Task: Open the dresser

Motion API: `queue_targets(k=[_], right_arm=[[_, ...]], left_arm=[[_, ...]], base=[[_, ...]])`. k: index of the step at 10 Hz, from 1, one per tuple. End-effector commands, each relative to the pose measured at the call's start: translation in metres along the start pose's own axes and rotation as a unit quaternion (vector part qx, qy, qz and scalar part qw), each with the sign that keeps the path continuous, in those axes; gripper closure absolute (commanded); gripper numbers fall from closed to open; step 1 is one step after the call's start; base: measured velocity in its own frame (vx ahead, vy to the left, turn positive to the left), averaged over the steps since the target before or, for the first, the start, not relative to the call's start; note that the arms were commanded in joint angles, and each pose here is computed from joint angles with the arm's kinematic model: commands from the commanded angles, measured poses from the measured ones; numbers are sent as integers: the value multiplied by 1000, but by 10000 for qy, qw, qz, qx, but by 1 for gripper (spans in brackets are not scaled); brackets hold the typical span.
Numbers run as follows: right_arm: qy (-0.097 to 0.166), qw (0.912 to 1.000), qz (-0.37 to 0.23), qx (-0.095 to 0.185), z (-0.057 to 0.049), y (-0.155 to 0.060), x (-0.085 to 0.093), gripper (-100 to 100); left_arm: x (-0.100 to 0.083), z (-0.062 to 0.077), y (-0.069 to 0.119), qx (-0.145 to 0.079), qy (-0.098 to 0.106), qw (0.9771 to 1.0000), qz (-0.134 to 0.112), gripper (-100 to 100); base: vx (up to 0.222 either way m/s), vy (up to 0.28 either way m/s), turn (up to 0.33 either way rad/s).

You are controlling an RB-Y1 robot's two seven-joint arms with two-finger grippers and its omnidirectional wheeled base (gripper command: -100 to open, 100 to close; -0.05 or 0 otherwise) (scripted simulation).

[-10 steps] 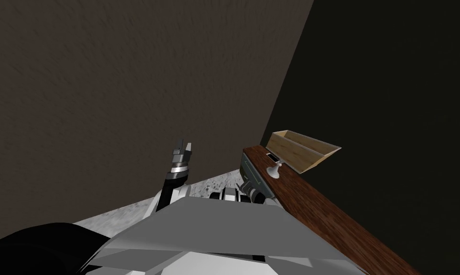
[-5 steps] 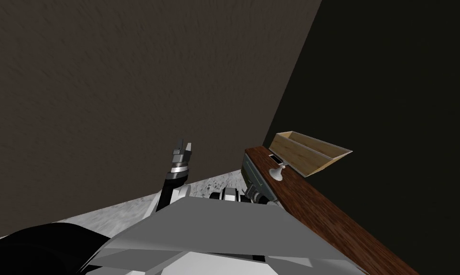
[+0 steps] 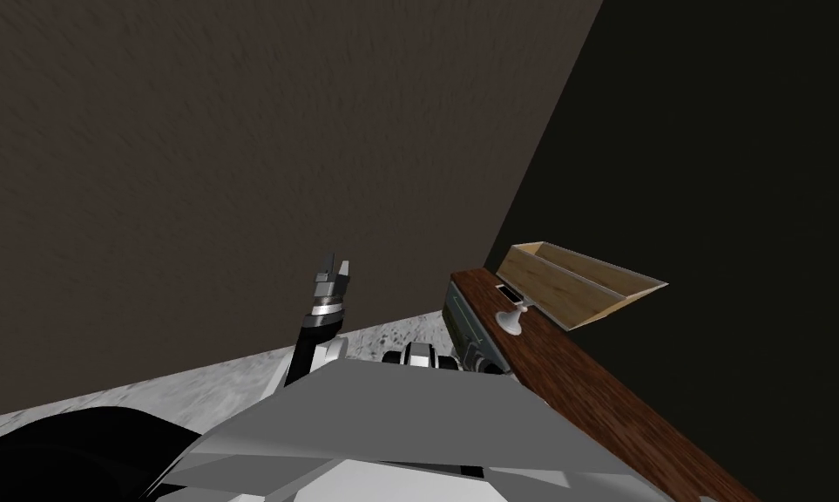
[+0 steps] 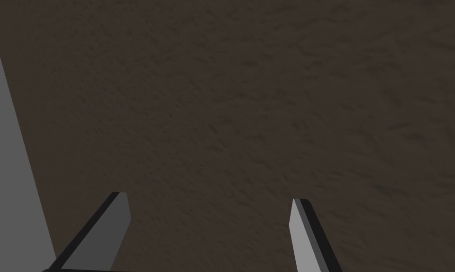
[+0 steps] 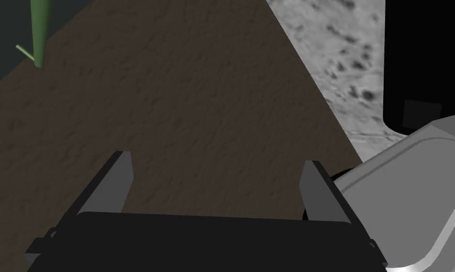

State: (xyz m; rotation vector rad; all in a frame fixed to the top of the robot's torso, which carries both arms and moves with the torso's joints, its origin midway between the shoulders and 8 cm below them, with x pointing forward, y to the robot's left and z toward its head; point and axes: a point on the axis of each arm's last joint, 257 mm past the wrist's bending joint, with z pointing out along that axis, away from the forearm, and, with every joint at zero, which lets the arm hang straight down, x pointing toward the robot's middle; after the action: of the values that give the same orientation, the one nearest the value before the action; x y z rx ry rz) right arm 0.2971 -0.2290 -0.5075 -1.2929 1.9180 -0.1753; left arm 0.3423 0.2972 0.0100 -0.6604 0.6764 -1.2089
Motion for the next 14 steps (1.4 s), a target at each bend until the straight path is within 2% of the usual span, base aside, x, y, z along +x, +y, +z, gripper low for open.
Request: queue_targets(k=[1,3,4,6,8,9,10,11,13,14], right_arm=[[124,9994,-336,28,1,-1,12,-100],[477,9924,-1136,63,-8,-13,53,-100],[479,9923,-1137,63,-8,-13,53,-100],[754,9801,-1833,84,-18,-26,86,-100],[954,9664,-2387,92,-27,-39,111,-100],[1086,9544,-2781,92,-35,-49,128,-100],[1086,9544,-2781,92,-35,-49,128,-100],[1156,9468,-3001,90,-39,-55,137,-100],[1127,9473,-2999,75,-40,-52,135,-100],[1424,9521,-2700,211,-41,-68,156,-100]], left_arm=[[0,0,0,0,0,10000,0,0],[0,0,0,0,0,10000,0,0],[0,0,0,0,0,10000,0,0],[0,0,0,0,0,10000,0,0],[0,0,0,0,0,10000,0,0],[0,0,0,0,0,10000,0,0],[0,0,0,0,0,10000,0,0],[0,0,0,0,0,10000,1,0],[0,0,0,0,0,10000,0,0],[0,0,0,0,0,10000,1,0]], base=[[0,-1,-19],[0,4,102],[1,0,37],[1,2,78],[0,2,84],[0,2,105],[2,0,38],[1,2,39],[-3,8,15],[-128,-42,334]])
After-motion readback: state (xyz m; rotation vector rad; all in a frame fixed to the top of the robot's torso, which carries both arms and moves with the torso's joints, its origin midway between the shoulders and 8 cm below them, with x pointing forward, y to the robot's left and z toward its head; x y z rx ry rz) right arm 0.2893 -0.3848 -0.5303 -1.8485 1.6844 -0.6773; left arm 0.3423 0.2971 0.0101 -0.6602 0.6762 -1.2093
